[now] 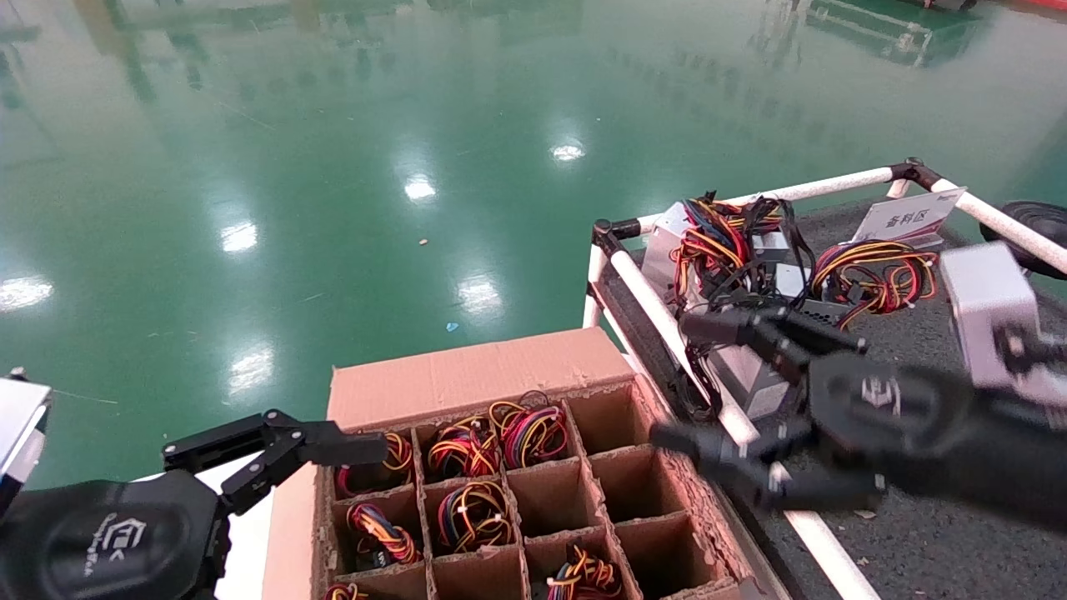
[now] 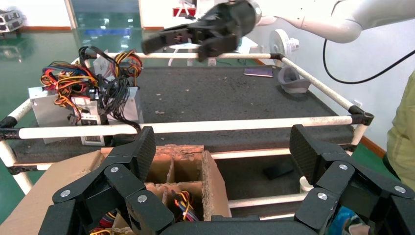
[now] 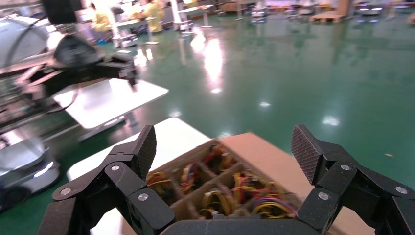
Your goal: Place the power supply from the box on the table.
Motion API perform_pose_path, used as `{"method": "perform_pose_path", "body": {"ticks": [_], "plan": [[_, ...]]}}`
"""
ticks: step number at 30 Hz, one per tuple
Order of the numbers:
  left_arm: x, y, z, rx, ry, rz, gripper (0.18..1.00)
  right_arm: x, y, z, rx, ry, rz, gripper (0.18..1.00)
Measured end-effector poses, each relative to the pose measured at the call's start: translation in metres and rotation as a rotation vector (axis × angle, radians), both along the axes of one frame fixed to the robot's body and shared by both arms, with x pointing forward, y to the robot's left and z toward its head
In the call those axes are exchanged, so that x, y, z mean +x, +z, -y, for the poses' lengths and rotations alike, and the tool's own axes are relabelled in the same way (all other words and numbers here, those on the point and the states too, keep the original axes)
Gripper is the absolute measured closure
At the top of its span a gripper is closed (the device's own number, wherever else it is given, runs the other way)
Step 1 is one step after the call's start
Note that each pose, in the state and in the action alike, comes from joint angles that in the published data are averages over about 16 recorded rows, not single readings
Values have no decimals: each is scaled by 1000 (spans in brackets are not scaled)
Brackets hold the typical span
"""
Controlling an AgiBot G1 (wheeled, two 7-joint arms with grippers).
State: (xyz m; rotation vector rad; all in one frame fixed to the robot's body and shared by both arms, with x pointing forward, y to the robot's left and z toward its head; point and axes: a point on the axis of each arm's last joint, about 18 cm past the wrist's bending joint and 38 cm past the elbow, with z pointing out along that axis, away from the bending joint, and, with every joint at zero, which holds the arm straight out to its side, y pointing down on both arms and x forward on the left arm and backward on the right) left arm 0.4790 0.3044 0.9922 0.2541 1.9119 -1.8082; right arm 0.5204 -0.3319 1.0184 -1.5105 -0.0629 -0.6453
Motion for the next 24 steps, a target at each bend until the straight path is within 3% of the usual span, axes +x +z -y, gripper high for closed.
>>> {"method": "perform_pose_path", "body": {"ticks": [13,24], "plan": [[0,0,0,0,0,0,184,-44,-25,-29,-115,140,25,179],[0,0,0,0,0,0,184,-50,-29,-32,-129,159,27,179]]}}
